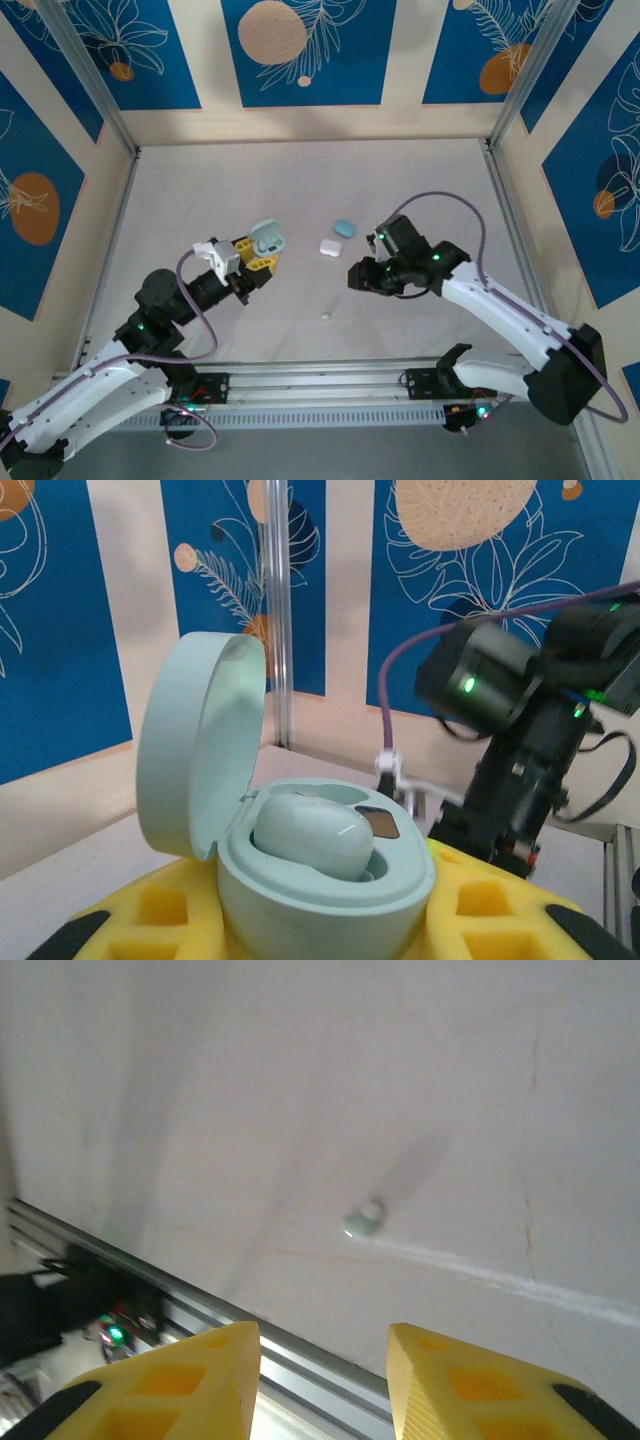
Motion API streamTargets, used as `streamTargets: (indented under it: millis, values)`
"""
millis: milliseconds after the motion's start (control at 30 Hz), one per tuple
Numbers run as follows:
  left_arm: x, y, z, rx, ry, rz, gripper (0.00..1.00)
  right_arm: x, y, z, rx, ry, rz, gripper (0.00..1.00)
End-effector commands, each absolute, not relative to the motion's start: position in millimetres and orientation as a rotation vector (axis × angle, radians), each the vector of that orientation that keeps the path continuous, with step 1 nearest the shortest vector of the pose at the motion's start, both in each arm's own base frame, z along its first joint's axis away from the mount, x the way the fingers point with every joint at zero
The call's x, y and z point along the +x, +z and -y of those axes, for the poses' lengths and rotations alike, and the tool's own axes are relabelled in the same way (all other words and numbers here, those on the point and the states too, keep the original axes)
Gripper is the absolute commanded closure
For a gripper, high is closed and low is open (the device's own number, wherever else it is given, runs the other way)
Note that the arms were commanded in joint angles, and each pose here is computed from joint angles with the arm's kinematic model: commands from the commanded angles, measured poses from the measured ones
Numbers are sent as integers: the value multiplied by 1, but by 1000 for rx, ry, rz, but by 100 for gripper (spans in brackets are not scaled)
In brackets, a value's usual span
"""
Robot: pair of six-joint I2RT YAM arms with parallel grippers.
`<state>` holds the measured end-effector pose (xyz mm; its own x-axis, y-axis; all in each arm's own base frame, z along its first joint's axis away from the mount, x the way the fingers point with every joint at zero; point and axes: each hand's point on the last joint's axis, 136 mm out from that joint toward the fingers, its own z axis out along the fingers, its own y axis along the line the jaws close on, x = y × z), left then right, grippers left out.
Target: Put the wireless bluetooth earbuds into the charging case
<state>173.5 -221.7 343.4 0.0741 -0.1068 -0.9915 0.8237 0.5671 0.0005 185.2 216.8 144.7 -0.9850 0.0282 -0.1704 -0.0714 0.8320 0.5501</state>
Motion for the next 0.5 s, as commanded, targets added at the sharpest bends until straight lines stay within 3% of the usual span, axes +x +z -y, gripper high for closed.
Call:
streamTargets:
  millis: [0, 467]
  values:
    - [170, 360, 216, 674, -782, -1291, 70, 189, 139, -240, -193, 940, -2832, 61]
    - [168, 362, 215, 664, -806, -1297, 70, 206, 54, -310, -521, 767, -3095, 56]
